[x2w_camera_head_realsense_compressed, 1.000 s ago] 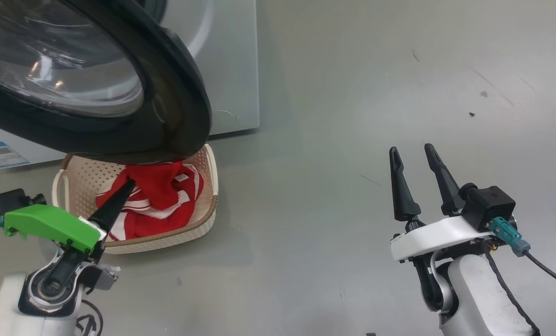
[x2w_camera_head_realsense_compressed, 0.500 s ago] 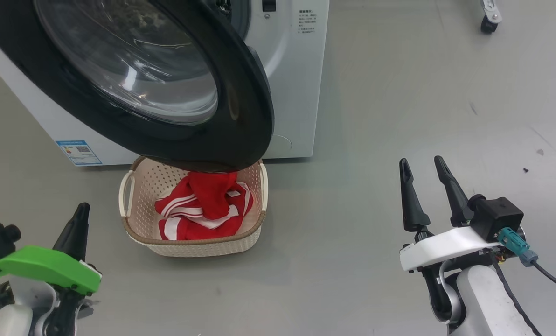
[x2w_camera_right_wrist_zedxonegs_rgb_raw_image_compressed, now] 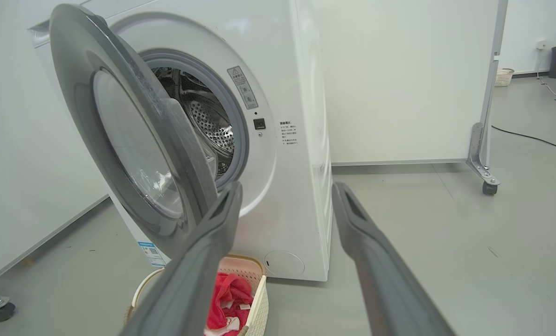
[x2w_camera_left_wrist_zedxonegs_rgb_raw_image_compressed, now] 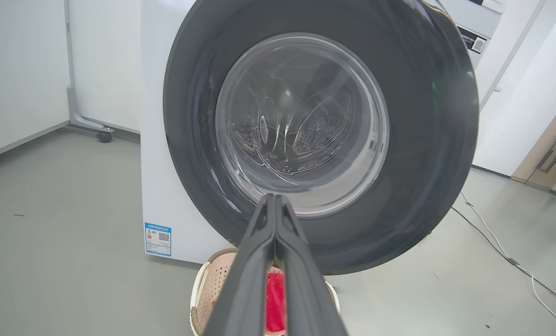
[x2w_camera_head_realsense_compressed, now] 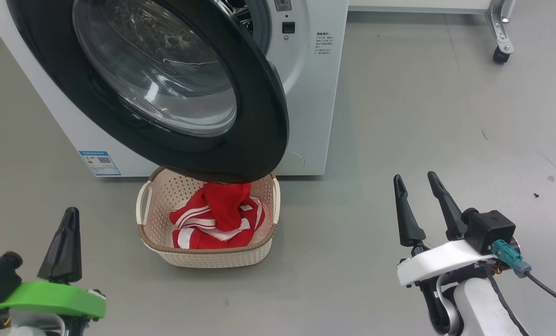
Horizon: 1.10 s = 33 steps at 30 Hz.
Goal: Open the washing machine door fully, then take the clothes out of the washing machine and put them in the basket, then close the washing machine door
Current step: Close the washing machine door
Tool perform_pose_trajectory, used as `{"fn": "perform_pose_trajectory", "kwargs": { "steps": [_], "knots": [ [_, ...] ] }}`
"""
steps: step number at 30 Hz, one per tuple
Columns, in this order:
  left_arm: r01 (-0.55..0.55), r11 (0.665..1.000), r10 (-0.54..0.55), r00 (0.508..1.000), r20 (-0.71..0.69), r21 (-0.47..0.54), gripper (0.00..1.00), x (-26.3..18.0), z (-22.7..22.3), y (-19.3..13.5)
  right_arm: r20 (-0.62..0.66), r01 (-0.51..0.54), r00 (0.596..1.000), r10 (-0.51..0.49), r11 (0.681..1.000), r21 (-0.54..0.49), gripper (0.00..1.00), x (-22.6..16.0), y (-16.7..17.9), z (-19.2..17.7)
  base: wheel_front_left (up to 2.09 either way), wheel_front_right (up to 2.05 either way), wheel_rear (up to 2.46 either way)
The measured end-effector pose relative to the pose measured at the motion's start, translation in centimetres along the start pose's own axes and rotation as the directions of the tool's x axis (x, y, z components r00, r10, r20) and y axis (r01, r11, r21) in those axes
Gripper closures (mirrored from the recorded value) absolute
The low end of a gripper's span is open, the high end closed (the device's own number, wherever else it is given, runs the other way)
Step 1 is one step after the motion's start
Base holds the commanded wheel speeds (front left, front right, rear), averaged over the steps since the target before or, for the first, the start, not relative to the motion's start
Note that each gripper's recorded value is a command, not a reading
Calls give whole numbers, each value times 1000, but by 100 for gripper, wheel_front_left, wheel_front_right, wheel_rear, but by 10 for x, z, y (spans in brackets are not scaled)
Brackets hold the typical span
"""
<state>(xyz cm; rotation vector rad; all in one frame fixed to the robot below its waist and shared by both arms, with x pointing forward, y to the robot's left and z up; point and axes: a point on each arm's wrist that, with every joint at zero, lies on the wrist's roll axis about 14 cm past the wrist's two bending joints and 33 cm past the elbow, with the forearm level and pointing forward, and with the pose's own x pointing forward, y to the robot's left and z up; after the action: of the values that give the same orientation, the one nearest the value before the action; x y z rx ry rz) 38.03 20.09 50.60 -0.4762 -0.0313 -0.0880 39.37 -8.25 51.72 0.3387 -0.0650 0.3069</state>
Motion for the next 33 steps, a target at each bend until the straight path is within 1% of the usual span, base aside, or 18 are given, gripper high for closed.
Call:
{"fn": "perform_pose_trajectory", "kwargs": {
  "steps": [3,4,5,6,7,8,12,16,22,33],
  "knots": [
    [4,999,-4,1000,-3,41,100,-6,-3,-1,1,-5,1000,5,1000,0,0,-1,1,1,0,0,0],
    [8,998,-8,1000,-12,57,97,-8,-6,-1,1,-5,1000,5,1000,-1,0,-1,1,0,0,0,0],
    [7,997,-5,1000,-23,71,71,-10,-9,-1,0,-5,1000,5,1000,-1,0,-1,2,0,0,0,0],
    [14,996,-11,999,-36,85,53,-12,-13,-3,-2,-5,1000,5,1000,0,0,-2,2,0,0,0,0],
    [19,995,-15,999,-45,95,16,-14,-16,-4,-4,-4,1000,4,1000,0,0,-3,2,-1,0,0,0],
    [20,995,-15,999,-52,100,0,-16,-18,-5,-8,-3,1000,3,1000,1,0,-5,2,-2,0,0,0],
    [10,993,-3,998,-60,114,0,-19,-23,-5,-13,-1,1000,1,1000,2,0,-6,2,-4,0,0,0],
    [1,995,4,999,-54,104,0,-20,-23,-7,-13,-2,1000,2,1000,2,0,-6,2,-4,0,0,0],
    [2,994,2,999,-38,105,0,-19,-22,-12,-16,-7,1000,7,1000,5,0,-5,2,-5,0,0,0],
    [-11,994,13,1000,-17,112,0,-17,-17,-11,-22,-7,1000,7,1000,3,0,-4,1,-8,0,0,0]
  ]
}}
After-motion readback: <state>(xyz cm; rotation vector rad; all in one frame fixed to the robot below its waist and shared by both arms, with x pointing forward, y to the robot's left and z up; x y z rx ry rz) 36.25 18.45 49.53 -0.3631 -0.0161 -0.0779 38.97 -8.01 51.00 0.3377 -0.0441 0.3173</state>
